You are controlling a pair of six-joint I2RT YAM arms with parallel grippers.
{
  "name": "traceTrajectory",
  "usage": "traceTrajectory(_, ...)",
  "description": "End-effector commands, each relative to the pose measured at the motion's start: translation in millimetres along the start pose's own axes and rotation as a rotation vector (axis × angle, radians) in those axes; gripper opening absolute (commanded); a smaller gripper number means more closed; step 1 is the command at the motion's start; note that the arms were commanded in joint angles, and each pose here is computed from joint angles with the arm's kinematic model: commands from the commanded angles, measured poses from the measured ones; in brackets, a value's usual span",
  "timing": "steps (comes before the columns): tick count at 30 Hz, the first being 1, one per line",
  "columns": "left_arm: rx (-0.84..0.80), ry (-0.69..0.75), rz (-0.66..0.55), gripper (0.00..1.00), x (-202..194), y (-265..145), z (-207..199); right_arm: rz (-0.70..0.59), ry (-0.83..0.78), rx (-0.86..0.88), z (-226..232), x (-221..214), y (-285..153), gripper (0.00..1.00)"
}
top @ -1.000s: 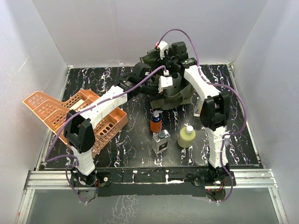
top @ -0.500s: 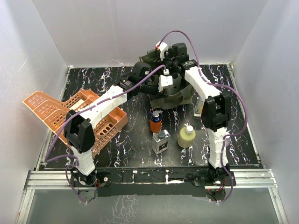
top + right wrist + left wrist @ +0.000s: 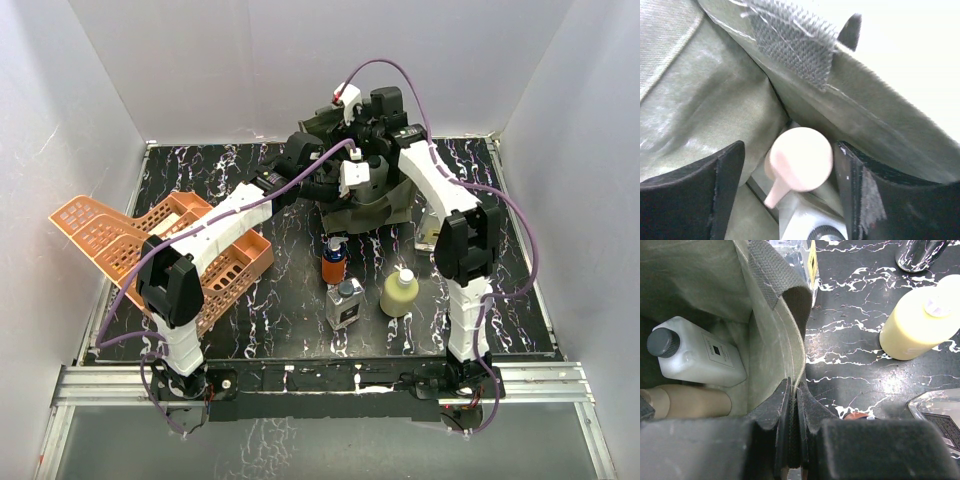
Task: Place the personal care products into the canvas bag
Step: Place the care product in the canvas bag.
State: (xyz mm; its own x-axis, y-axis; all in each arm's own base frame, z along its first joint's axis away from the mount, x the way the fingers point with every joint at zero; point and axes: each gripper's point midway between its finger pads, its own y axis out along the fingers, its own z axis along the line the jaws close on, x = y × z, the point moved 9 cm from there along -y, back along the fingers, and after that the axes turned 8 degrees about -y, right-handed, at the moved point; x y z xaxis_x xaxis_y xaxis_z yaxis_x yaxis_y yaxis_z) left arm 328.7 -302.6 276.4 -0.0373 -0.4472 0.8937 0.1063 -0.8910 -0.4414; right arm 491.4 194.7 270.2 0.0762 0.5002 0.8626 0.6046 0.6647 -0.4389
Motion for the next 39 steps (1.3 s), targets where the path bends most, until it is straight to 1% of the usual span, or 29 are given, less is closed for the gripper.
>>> traceTrajectory(1,-0.003,0.053,-0.067,0.00,24,-14,-3,-0.159,-0.094,-0.093,-10,68,-46,0.78)
traceTrajectory(6,-0.001,0.041,-0.063,0.00,22,-16,-5,-0.180,-0.083,-0.140,-13,86,-66,0.80)
traceTrajectory(11,0.008,0.045,-0.064,0.00,23,-16,-5,-0.203,-0.067,-0.221,-17,103,-103,0.81)
traceTrajectory(16,0.024,0.035,-0.066,0.00,24,-16,-3,-0.216,-0.028,-0.322,-24,116,-157,0.81)
traceTrajectory(19,0.039,0.034,-0.069,0.00,25,-16,-2,-0.196,-0.022,-0.395,-21,119,-198,0.82)
traceTrajectory(22,0.052,0.025,-0.075,0.00,27,-15,1,-0.134,-0.006,-0.449,-13,108,-232,0.82)
traceTrajectory(27,0.055,-0.016,-0.091,0.00,26,-12,2,0.051,0.053,-0.481,1,70,-275,0.82)
traceTrajectory(29,0.055,-0.022,-0.094,0.00,26,-11,2,0.107,0.060,-0.431,13,57,-289,0.82)
traceTrajectory(33,0.054,-0.026,-0.099,0.00,26,-9,3,0.195,0.034,-0.161,59,34,-302,0.83)
traceTrajectory(36,0.056,-0.035,-0.108,0.00,25,-9,2,0.253,0.031,-0.022,85,13,-308,0.83)
traceTrajectory(39,0.054,-0.037,-0.137,0.00,24,-9,-2,0.287,-0.029,0.086,113,-7,-308,0.83)
